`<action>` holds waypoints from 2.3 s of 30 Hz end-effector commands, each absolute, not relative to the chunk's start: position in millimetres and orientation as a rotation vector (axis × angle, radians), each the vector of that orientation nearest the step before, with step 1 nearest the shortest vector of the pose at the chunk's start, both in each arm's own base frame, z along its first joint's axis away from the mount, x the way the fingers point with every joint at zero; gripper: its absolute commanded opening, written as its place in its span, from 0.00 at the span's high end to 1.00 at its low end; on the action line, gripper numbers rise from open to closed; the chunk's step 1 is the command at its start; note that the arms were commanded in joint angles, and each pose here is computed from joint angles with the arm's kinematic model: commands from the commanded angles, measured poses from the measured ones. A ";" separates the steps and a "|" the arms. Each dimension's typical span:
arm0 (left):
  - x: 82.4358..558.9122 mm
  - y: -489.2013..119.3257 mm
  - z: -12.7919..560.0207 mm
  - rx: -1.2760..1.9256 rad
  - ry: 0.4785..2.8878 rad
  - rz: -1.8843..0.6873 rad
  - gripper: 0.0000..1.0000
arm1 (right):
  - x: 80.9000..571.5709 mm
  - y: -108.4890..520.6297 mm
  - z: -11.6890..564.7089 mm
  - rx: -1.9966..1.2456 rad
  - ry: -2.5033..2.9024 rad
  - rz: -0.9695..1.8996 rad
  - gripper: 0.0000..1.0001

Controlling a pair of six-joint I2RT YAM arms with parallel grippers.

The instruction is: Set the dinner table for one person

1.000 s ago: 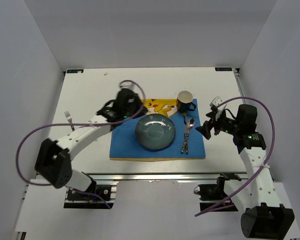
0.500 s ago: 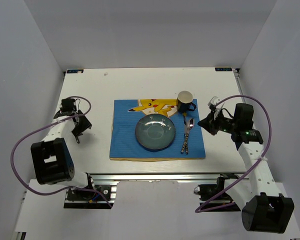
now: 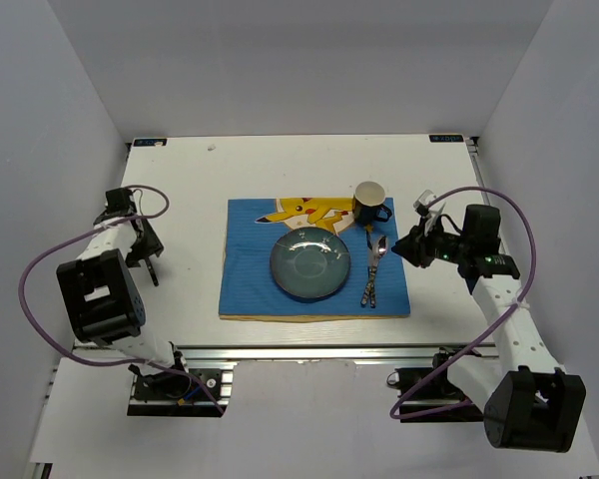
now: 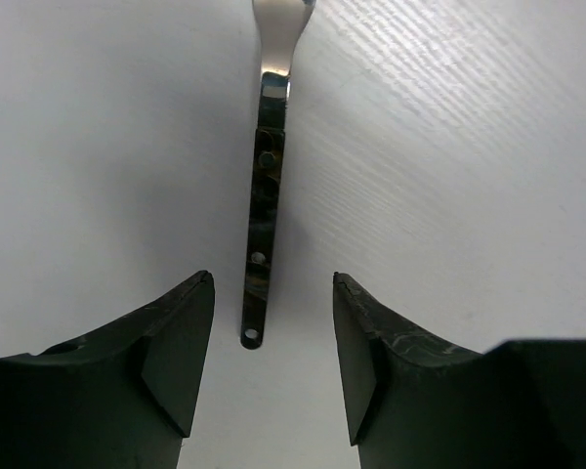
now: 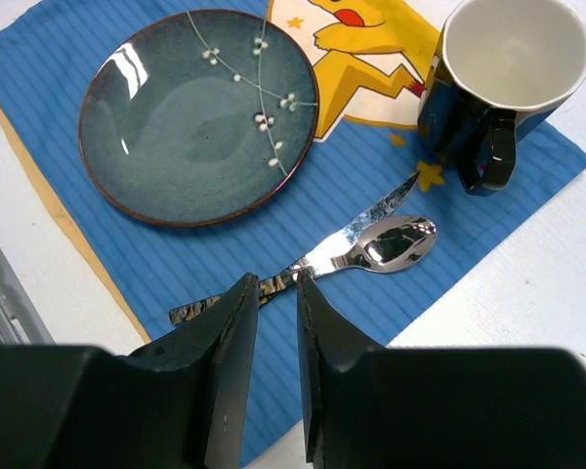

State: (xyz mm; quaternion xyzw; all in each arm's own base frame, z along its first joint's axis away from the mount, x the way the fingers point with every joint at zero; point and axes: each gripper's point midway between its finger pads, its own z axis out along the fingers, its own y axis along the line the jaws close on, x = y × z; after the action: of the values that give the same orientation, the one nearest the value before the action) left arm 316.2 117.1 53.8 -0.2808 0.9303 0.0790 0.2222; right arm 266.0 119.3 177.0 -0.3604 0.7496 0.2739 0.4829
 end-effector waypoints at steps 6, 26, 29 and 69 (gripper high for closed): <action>332.0 140.6 41.0 -0.685 2.598 0.273 0.41 | 281.6 122.4 185.1 -0.869 1.804 0.669 0.71; 329.9 138.0 8.3 -0.725 2.611 0.100 0.85 | 291.6 118.0 196.0 -0.834 1.814 0.631 0.72; 331.1 135.5 13.9 -0.740 2.595 0.080 0.93 | 289.3 118.2 197.8 -0.830 1.804 0.628 0.72; 290.2 -157.3 68.2 -0.281 2.454 -0.642 1.00 | 269.0 108.7 173.7 -0.844 1.869 0.565 0.70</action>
State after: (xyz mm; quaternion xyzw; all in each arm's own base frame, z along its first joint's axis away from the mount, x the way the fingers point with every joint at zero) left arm 283.9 -152.7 66.2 -0.1015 0.9221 -0.2535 0.2740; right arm 273.6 110.1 179.7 -0.3380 0.7665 0.2402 0.4905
